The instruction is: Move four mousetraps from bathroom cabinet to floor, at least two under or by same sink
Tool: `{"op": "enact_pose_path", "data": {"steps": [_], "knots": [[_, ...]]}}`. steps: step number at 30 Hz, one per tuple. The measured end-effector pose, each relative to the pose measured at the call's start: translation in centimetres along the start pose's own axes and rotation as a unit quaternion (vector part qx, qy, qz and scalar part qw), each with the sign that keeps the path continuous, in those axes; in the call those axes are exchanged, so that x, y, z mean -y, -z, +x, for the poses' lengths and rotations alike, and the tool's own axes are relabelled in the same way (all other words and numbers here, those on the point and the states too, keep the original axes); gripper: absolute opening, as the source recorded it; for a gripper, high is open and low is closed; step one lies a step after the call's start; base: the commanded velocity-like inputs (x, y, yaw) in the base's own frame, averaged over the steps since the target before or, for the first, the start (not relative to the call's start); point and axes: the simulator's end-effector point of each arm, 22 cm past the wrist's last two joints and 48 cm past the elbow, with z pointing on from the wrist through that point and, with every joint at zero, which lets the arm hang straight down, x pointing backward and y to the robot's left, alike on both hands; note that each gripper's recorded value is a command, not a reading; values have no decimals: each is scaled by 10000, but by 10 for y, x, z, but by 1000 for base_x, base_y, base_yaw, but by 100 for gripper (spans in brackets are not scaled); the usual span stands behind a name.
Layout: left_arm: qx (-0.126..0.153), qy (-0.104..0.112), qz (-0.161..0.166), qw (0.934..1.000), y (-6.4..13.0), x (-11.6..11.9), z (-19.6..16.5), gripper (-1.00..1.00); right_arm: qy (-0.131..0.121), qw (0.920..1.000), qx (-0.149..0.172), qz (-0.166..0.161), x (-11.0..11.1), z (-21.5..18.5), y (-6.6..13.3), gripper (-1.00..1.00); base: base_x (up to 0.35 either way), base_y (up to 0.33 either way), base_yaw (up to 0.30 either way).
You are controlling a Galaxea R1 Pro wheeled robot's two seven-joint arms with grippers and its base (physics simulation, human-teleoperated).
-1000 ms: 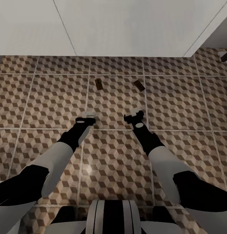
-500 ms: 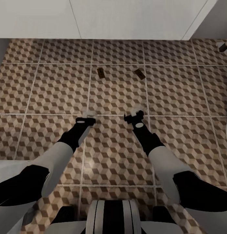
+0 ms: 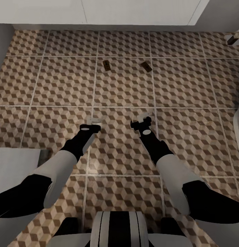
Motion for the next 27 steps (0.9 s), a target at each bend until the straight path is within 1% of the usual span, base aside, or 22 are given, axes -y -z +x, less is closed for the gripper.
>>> {"op": "enact_pose_path", "data": {"steps": [7, 22, 27], "knots": [[-7, 0, -1, 10000, 0, 0, 2, 100, 0, 10000, 6, -2, 0, -1, 0, 100, -100, 0, 0], [-24, -4, -1, 10000, 1, 0, 3, 100, -3, 10000, 11, -9, 0, -1, 0, 100, -8, 0, 0], [65, 3, -11, 10000, 9, -2, -10, 100, 3, 9999, 109, 25, 5, -16, 7, 100, 0, 0, 0]]}}
